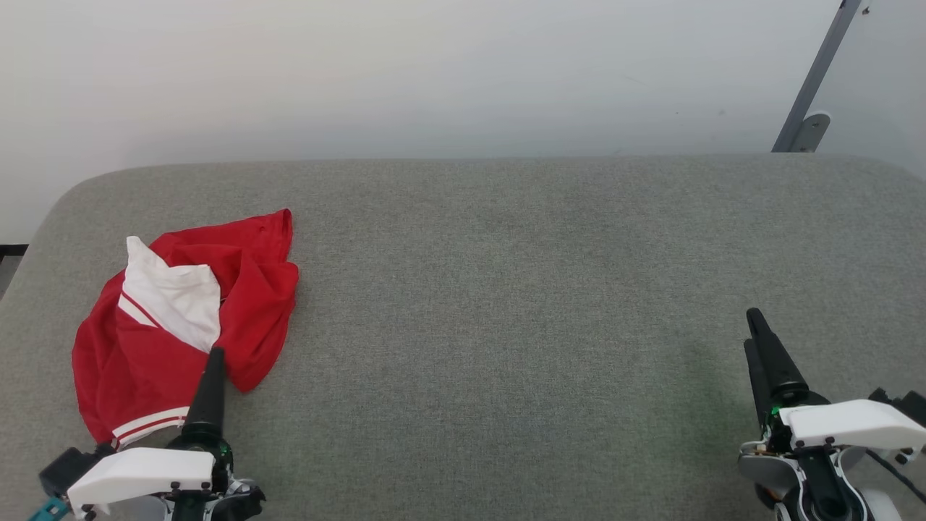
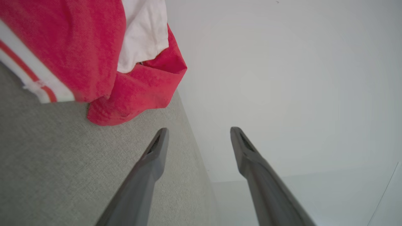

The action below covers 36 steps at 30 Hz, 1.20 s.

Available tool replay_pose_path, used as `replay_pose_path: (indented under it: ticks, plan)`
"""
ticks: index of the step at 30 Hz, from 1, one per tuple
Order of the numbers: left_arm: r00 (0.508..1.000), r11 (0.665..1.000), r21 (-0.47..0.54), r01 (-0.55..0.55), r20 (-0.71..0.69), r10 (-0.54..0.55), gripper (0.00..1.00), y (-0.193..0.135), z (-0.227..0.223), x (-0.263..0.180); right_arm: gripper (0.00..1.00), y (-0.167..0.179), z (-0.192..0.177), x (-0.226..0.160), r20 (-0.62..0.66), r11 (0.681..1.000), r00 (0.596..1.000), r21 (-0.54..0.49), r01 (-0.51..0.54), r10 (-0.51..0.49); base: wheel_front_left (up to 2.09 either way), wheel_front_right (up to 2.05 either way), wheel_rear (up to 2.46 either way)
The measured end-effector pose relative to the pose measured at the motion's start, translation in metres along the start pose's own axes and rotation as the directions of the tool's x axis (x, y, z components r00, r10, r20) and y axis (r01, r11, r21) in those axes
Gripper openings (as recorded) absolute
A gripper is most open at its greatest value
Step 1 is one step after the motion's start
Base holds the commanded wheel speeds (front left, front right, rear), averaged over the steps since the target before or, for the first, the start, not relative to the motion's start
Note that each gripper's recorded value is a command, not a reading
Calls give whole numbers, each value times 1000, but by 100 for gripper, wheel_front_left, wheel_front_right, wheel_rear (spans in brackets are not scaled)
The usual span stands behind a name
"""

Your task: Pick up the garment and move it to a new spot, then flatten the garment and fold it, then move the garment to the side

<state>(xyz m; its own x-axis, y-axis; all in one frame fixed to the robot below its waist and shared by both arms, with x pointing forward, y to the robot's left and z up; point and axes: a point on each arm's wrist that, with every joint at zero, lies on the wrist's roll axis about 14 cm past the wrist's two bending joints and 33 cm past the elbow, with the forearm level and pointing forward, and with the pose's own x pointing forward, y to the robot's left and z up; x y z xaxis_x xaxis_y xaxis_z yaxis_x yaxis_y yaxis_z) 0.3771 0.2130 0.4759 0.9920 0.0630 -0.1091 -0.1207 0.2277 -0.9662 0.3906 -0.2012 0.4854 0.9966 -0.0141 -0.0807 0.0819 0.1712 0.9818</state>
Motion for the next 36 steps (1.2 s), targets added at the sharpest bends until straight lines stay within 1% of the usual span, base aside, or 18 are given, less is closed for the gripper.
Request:
replay_pose_path:
  ticks: [6,10,13,15,20,24,28,30,36]
  plan:
    - [1000,994,112,-11,28,8,100,1,7,0,100,8,0,5,0,995,1000,-93,-19,19,0,0,0]
    - [999,980,199,-4,35,-3,100,-2,8,0,100,10,3,8,4,986,1000,-163,-24,25,0,0,0]
    - [999,964,267,4,43,-16,100,-5,11,1,100,12,5,10,0,971,1000,-239,-29,30,0,0,0]
    - [999,952,306,8,48,-24,100,-8,12,1,100,11,6,11,-6,952,1000,-305,-29,28,0,0,0]
    - [998,909,416,16,56,-43,100,-13,15,2,100,16,10,15,-3,892,999,-449,-41,44,0,0,0]
    - [997,862,506,23,53,-58,100,-17,15,2,100,18,11,15,0,840,999,-541,-44,53,0,0,0]
    - [996,809,587,35,42,-74,100,-21,13,3,100,18,11,16,-10,762,998,-645,-50,57,0,0,0]
    - [996,793,608,36,40,-76,100,-22,12,3,100,18,11,16,-15,722,998,-690,-52,58,0,0,0]
    - [996,709,704,51,18,-90,100,-25,7,4,100,24,18,19,1,603,997,-796,-47,79,0,0,0]
